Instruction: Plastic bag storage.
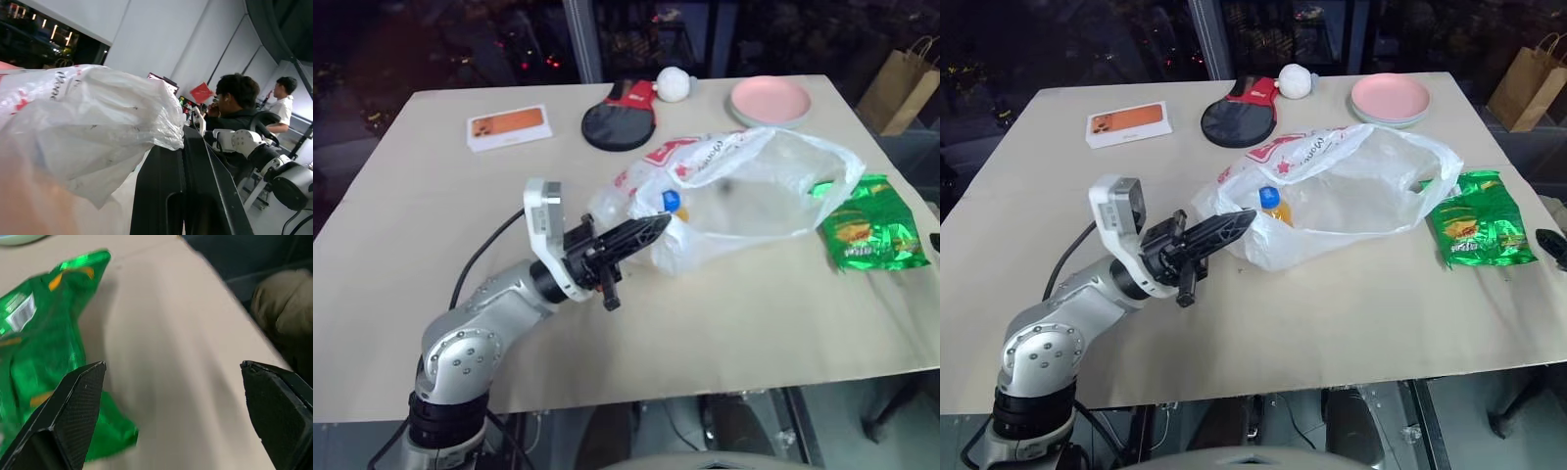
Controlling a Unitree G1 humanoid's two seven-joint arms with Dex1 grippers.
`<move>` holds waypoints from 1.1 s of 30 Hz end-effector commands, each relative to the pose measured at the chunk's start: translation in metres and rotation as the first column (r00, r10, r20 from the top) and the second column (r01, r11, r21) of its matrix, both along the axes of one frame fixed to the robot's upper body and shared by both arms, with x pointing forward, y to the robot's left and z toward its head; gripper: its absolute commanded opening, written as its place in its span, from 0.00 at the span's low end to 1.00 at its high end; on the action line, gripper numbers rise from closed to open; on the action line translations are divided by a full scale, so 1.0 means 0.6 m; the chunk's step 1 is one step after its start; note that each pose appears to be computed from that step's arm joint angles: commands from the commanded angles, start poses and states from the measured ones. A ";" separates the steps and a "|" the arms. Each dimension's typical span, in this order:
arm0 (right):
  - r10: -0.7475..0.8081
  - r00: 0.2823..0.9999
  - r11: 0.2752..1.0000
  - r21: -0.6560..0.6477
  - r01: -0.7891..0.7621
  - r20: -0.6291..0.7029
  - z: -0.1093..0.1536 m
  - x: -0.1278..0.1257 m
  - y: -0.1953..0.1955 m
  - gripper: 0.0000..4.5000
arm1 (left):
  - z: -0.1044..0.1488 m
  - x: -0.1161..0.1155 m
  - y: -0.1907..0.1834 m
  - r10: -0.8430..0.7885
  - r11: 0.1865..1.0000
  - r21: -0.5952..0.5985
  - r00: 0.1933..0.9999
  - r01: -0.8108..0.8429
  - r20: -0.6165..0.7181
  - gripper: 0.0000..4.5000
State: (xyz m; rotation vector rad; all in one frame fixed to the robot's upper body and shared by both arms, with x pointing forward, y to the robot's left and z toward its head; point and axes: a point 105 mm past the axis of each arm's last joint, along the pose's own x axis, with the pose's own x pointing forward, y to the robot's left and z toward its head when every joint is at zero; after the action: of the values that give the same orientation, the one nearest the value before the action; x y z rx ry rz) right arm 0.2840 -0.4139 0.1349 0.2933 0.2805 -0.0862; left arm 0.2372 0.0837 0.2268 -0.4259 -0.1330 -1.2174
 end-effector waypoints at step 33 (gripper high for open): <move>0.102 0.808 0.919 0.256 -0.301 0.581 0.176 0.037 0.080 0.04 | 0.005 -0.004 -0.001 0.008 1.000 0.003 1.000 -0.008 0.020 0.00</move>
State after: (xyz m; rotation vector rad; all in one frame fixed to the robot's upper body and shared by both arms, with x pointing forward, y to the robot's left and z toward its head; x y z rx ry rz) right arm 0.3178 -0.3631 0.1734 0.6422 -0.0320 0.1835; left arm 0.2400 0.0846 0.2253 -0.4211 -0.1279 -1.1900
